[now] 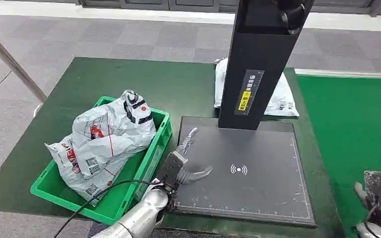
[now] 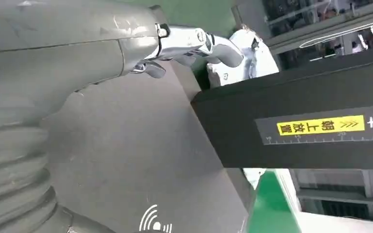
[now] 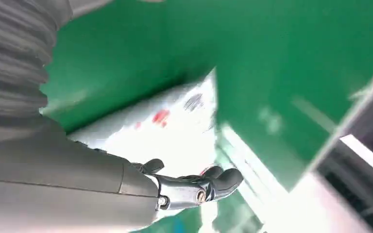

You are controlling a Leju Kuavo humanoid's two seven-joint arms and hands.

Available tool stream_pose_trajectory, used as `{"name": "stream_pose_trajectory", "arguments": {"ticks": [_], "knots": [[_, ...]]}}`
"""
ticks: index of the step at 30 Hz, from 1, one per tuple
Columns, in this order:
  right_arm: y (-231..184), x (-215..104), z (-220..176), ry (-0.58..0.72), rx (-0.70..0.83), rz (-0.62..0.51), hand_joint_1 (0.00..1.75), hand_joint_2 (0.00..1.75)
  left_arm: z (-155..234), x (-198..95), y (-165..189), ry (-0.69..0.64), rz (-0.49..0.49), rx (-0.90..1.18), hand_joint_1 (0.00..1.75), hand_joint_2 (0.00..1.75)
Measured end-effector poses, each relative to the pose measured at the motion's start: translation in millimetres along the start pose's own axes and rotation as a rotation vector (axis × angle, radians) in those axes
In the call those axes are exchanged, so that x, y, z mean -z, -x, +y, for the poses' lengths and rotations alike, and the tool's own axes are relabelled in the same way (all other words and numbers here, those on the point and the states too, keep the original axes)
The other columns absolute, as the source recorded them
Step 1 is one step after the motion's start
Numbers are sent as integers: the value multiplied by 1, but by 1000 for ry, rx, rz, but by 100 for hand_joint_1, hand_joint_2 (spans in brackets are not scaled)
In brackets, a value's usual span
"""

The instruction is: Moved the parcel from conveyor to table for the left to box.

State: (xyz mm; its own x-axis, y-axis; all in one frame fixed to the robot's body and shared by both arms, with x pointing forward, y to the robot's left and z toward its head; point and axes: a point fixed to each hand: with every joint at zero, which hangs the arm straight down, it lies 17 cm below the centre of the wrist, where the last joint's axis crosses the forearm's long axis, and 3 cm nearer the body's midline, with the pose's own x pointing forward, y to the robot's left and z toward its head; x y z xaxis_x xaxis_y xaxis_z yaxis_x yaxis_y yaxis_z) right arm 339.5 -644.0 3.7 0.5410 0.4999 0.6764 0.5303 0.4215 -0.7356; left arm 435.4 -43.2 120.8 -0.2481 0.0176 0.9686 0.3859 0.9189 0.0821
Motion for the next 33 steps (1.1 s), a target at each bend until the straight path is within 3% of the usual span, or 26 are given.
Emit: {"name": "stream_pose_trajectory", "arguments": {"ticks": [7,10,13,19,22,23,24,28,33], "knots": [[78,9,-59,91,-146,205,0,175,2,1,-5,7,-15,-25,0,175],[110,7,-87,101,-319,274,0,175,1,1,-7,12,-22,-34,0,175],[137,1,-109,110,-399,338,0,175,1,1,-8,14,-21,-43,0,175],[161,-8,-127,121,-434,404,0,175,1,2,-9,15,-25,-46,0,175],[181,-18,-128,80,-488,496,0,175,0,2,-10,19,-27,-53,0,175],[192,-23,-129,48,-518,539,75,175,0,3,-11,19,-27,-56,0,175],[203,-30,-126,3,-538,584,175,175,0,3,-12,19,-25,-60,0,175],[229,-51,-94,-252,-475,686,175,175,5,6,-13,17,-25,-72,0,175],[224,-59,-63,-458,-398,644,175,175,13,9,-14,5,-29,-82,0,175]]}}
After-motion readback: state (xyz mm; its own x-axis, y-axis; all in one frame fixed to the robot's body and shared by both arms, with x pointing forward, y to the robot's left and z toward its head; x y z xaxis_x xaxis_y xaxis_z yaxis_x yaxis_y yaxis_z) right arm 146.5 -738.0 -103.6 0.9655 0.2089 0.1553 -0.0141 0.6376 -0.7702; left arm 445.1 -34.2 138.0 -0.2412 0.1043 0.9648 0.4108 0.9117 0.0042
